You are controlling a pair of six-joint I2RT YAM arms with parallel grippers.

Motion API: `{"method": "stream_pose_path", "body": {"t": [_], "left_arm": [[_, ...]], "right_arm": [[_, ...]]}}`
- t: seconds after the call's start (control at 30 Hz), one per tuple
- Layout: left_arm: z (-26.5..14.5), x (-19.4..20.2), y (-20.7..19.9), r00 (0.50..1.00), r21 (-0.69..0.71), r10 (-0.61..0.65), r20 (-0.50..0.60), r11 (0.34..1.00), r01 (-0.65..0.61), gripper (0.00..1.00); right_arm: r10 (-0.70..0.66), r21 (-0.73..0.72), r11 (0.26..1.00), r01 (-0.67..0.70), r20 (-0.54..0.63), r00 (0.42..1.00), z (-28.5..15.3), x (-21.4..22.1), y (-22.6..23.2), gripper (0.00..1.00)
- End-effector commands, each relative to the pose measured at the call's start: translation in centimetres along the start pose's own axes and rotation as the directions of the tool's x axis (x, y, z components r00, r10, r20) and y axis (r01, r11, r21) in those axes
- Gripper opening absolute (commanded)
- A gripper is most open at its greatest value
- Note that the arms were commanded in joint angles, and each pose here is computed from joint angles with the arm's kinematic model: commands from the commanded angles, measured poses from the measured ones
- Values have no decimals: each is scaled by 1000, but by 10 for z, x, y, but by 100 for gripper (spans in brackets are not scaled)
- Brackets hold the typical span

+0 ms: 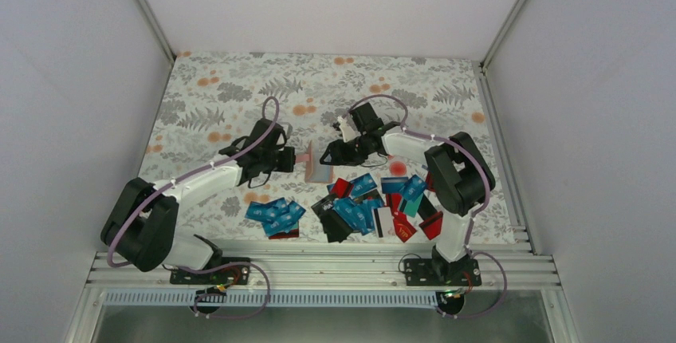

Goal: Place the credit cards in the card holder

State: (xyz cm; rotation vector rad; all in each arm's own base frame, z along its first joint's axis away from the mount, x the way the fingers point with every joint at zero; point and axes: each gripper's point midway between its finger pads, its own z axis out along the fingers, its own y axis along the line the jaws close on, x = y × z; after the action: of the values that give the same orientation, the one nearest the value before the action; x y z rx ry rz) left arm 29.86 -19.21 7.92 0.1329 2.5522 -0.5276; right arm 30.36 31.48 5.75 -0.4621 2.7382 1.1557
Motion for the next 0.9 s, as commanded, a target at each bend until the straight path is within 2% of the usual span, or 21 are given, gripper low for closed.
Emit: {"method": "stream_pose_path", "body": {"t": [0.0,0.23,0.63,0.73,0.87], "left_arm": [[2,14,21,999,-53,-30,-28,998,28,2],[11,34,48,991,-118,-105,-81,988,95,2],[16,38,57,984,-168,-144,-109,978,124,4],[6,30,55,986,-179,-137,-96,977,119,9],[-8,18,47,989,-167,-126,-78,980,112,25]], "right_arm": [[-47,-64,997,47,5,999,8,-12,23,51],[-68,-86,994,66,-18,998,26,-18,36,50],[-100,-63,993,96,-64,993,58,-15,46,52],[-100,-6,995,100,-64,993,64,-15,39,56],[-90,54,994,94,-68,994,69,-15,27,60]]}}
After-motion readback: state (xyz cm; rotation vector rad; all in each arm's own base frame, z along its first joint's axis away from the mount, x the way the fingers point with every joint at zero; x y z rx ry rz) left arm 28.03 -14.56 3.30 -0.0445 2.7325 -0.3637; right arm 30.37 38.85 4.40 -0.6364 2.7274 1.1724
